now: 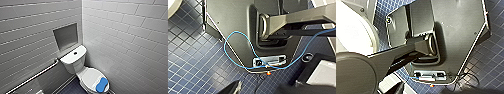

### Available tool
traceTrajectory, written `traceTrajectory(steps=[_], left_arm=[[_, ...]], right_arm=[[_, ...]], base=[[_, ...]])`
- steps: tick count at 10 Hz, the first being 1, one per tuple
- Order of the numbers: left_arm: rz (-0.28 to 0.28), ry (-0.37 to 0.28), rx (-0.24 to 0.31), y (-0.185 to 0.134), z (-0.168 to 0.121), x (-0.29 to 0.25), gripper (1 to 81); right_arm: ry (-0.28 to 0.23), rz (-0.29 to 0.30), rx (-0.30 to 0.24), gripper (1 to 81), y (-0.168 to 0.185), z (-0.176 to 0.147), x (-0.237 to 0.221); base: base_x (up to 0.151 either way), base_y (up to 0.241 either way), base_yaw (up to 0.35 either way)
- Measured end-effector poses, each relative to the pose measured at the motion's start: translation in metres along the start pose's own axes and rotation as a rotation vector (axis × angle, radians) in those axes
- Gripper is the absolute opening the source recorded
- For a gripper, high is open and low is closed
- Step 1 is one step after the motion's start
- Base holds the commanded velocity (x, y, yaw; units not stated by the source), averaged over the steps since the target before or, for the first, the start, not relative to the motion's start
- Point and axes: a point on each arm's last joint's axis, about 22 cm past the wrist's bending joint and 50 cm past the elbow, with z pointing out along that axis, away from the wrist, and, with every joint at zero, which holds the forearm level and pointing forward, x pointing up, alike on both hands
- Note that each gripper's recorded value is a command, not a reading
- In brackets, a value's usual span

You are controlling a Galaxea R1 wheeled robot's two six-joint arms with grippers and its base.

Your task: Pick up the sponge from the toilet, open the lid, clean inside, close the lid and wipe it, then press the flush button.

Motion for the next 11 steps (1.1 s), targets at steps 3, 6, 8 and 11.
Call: traceTrajectory(steps=[3, 6, 8, 11], left_arm=[[-0.034, -0.061, -0.011, 0.011, 0.003, -0.019, 81.1], [-0.062, -0.103, -0.026, 0.033, 0.017, -0.023, 81.1], [-0.066, -0.110, -0.024, 0.035, 0.022, -0.016, 81.1], [-0.051, -0.085, -0.015, 0.033, 0.034, 0.009, 81.1]], right_arm=[[0.051, 0.038, 0.003, 81.1, 0.000, -0.024, 0.089], [0.094, 0.029, 0.012, 81.1, -0.006, -0.032, 0.179], [0.121, -0.013, 0.046, 81.1, -0.030, -0.033, 0.240], [0.174, -0.062, 0.069, 81.1, -0.054, -0.043, 0.310]], base=[[0.000, 0.000, 0.000], [0.000, 0.000, 0.000], [0.000, 0.000, 0.000], [0.000, 0.000, 0.000]])
